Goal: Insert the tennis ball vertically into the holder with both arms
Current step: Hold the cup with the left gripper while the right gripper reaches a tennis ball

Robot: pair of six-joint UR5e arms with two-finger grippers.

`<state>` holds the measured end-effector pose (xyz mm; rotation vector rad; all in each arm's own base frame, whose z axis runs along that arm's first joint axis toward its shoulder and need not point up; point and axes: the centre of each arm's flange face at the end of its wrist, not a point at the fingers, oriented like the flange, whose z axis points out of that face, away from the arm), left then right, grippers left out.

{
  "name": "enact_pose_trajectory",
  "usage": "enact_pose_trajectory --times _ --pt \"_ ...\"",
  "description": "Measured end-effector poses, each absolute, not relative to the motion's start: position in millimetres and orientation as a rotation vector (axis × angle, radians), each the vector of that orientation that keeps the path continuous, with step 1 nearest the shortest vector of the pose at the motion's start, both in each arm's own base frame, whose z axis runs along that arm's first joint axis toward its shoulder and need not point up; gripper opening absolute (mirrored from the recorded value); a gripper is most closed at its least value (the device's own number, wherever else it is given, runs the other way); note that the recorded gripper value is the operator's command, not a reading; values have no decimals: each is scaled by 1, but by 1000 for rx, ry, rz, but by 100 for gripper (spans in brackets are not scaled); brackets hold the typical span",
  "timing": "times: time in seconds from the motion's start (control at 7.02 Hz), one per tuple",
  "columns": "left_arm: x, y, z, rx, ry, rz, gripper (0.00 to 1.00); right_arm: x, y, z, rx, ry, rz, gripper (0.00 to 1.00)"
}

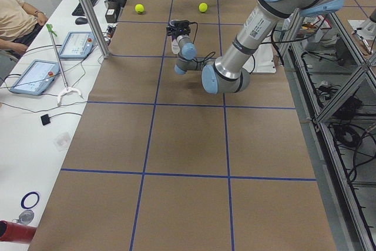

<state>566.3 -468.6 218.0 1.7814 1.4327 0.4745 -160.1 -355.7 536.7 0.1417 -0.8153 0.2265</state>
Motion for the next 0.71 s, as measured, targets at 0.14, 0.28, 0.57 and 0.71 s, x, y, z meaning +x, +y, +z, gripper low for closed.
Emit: enact_pose_trajectory --times 0.14,0.28,0.57,0.71 --pt "566 -469 218 1782 1433 473 68 -182 -346 536 151 -787 229 100" --pt "566 -469 218 1782 1432 472 68 -196 -335 542 167 -746 220 100" --pt "566 -469 218 1779 1433 470 68 -210 -317 555 184 -684 187 100" --pt "566 -469 218 1778 1433 469 68 -215 -311 560 183 -670 170 100"
